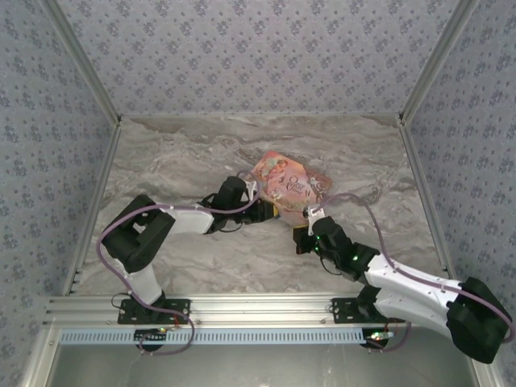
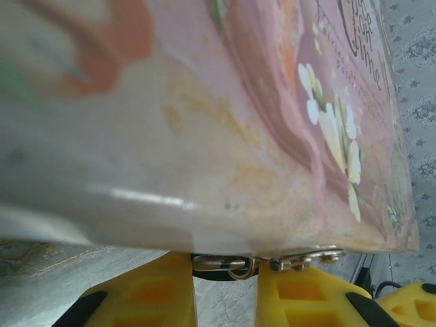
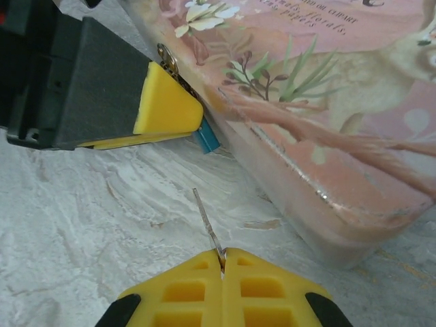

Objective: Unlock the padlock with the key

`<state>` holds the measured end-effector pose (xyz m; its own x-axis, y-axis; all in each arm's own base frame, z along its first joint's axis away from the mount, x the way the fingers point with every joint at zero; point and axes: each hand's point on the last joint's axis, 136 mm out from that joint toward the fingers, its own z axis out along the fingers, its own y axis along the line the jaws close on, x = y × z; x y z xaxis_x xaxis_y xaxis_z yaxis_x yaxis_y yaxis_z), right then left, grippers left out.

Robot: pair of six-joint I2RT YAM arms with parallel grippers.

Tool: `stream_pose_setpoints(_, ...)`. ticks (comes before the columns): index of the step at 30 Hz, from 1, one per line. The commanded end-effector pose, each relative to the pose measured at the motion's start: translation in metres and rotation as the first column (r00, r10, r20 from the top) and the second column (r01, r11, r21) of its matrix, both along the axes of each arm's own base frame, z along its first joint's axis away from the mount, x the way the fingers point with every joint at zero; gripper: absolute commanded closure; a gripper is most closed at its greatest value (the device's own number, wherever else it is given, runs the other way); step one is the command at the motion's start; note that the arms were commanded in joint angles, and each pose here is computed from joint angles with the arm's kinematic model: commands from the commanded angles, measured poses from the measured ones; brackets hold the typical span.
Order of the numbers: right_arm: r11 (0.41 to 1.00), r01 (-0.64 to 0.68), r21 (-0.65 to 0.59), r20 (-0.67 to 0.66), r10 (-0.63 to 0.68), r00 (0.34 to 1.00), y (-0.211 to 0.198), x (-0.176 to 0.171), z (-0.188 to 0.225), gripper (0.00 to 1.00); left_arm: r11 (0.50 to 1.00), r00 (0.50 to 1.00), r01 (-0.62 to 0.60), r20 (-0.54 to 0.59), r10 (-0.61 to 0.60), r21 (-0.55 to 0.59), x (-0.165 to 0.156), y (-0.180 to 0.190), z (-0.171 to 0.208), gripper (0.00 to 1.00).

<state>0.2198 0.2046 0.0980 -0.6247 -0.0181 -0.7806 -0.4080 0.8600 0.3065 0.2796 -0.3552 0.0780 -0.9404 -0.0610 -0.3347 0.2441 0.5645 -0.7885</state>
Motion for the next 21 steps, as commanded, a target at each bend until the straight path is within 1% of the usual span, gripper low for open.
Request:
stream_pose_setpoints(1, 0.998, 0.045, -0.042, 0.119, -0.04, 0.992, -0.002, 0.012, 0.007, 1.0, 0.995, 1.0, -0.015, 0.009, 0.015, -0.097, 0.005, -0.013, 0.047, 0.8)
stream_pose_setpoints(5, 0.996, 0.043, -0.079, 0.161, -0.03, 0.987, 0.003, 0.013, 0.004, 1.0, 0.994, 0.999, -0.031, -0.037, 0.027, -0.109, 0.005, -0.016, 0.05, 0.8)
stream_pose_setpoints(12, 0.989, 0.041, -0.142, 0.194, -0.013, 0.981, 0.004, 0.019, -0.002, 1.0, 0.99, 0.996, -0.049, -0.087, 0.037, -0.129, 0.003, -0.021, 0.054, 0.8)
stream_pose_setpoints(21, 0.977, 0.001, -0.215, 0.18, 0.039, 0.983, 0.009, 0.024, -0.019, 1.0, 0.989, 0.992, -0.061, -0.121, 0.045, -0.136, 0.002, -0.021, 0.055, 0.8)
